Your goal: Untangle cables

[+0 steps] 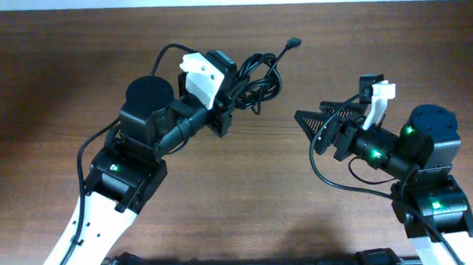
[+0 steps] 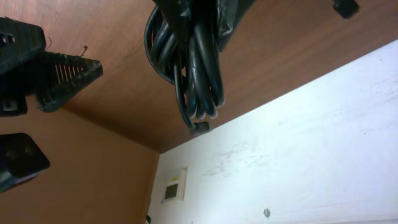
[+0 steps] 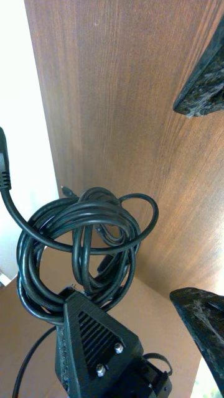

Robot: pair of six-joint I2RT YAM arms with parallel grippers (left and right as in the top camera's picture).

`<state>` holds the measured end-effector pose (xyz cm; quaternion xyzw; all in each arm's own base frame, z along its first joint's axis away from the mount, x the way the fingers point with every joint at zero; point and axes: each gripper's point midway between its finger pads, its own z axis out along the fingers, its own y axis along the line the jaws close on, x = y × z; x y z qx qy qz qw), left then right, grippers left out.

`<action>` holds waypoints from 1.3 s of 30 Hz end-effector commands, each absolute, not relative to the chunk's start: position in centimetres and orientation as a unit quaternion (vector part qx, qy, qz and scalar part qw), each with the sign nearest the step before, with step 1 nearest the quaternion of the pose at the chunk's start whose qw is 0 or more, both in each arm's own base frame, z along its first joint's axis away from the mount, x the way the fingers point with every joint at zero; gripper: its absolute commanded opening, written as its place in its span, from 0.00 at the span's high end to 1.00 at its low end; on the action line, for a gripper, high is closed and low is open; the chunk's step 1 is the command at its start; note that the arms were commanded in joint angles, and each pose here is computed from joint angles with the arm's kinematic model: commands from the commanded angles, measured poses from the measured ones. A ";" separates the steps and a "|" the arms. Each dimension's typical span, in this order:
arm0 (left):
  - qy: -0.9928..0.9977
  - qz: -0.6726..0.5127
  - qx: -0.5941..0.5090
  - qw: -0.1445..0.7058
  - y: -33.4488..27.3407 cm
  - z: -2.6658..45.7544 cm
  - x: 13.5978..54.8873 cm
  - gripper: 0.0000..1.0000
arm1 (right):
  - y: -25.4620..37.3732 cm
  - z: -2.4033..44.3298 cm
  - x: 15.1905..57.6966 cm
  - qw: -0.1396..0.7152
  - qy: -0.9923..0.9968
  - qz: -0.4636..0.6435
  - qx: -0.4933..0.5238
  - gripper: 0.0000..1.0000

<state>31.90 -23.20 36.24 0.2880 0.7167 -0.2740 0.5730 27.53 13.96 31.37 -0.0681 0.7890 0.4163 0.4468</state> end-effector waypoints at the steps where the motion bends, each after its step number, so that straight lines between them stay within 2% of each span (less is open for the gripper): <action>1: 0.710 -0.279 0.272 0.587 -23.0 37.5 32.2 1.00 | 14.1 31.9 27.3 0.457 0.783 0.414 -0.087 0.13; 8: 0.693 -0.345 0.203 0.600 -23.1 40.4 32.4 1.00 | 14.2 32.3 27.3 0.452 0.779 0.428 -0.075 0.14; 13: 0.697 -0.387 0.156 0.583 -23.2 40.9 32.5 1.00 | 15.6 33.1 25.8 0.459 0.753 0.443 -0.162 0.20; 18: 0.706 -0.424 0.111 0.557 -23.2 40.9 32.4 1.00 | 16.4 33.4 24.7 0.470 0.729 0.442 -0.231 0.21; 20: 0.707 -0.425 0.113 0.555 -23.4 40.8 32.4 1.00 | 16.9 33.6 23.8 0.470 0.713 0.448 -0.264 0.21; 27: 0.707 -0.445 0.142 0.531 -26.5 39.9 31.2 1.00 | 17.0 33.5 23.7 0.471 0.710 0.447 -0.274 0.21; 39: 0.701 -0.464 0.163 0.517 -27.3 40.0 30.3 1.00 | 16.1 32.4 24.9 0.473 0.737 0.418 -0.241 0.21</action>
